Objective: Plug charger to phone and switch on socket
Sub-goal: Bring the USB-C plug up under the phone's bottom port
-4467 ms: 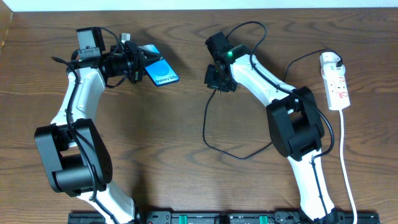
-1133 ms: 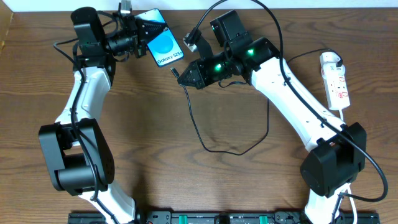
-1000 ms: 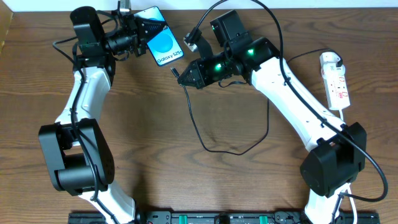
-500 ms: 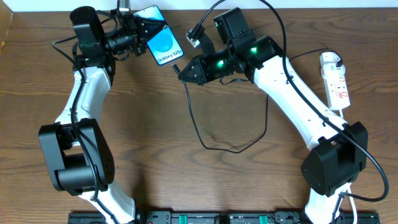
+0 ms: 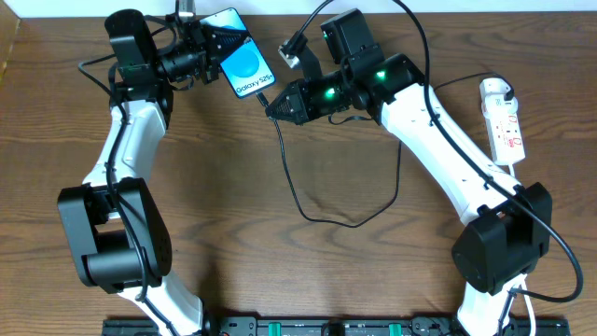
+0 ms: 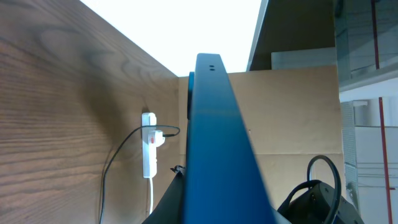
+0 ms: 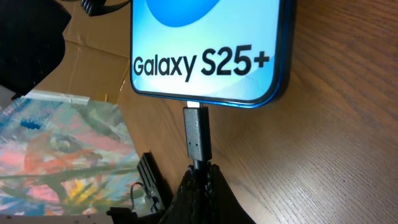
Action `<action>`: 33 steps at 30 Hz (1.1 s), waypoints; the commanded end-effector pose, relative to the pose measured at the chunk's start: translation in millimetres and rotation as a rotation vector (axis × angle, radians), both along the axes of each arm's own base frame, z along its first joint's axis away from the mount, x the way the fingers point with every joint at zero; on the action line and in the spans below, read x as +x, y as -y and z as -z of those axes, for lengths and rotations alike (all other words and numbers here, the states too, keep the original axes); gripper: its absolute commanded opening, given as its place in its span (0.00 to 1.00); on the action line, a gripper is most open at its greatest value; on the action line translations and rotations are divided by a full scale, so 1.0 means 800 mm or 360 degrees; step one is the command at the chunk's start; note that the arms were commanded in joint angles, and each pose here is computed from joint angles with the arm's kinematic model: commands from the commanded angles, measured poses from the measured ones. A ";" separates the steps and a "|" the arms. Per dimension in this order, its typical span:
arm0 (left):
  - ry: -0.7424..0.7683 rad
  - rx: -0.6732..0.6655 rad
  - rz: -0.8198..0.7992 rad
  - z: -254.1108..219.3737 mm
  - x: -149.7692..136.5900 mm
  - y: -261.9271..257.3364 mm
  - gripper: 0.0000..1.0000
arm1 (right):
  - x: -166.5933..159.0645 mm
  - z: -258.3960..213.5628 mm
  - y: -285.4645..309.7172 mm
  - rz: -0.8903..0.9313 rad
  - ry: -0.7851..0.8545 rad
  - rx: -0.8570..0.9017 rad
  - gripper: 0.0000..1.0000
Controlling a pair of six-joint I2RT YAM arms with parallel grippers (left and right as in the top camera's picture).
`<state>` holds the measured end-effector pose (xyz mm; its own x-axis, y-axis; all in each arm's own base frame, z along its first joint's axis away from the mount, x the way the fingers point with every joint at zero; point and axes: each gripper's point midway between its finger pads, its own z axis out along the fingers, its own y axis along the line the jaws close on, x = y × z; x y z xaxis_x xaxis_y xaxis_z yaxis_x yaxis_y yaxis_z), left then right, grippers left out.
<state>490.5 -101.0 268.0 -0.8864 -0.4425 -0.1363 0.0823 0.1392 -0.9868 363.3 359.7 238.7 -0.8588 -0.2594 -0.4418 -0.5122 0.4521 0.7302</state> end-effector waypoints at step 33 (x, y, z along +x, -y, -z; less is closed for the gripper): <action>-0.0013 -0.0024 -0.0061 -0.009 0.006 -0.021 0.07 | 0.001 -0.008 -0.004 -0.0025 -0.0012 0.0072 0.01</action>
<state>496.5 -78.5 267.9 -0.8610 -0.4947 -0.1180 0.0573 0.1363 -0.9890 366.8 361.2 246.0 -0.8501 -0.2493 -0.4639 -0.5266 0.4208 0.7387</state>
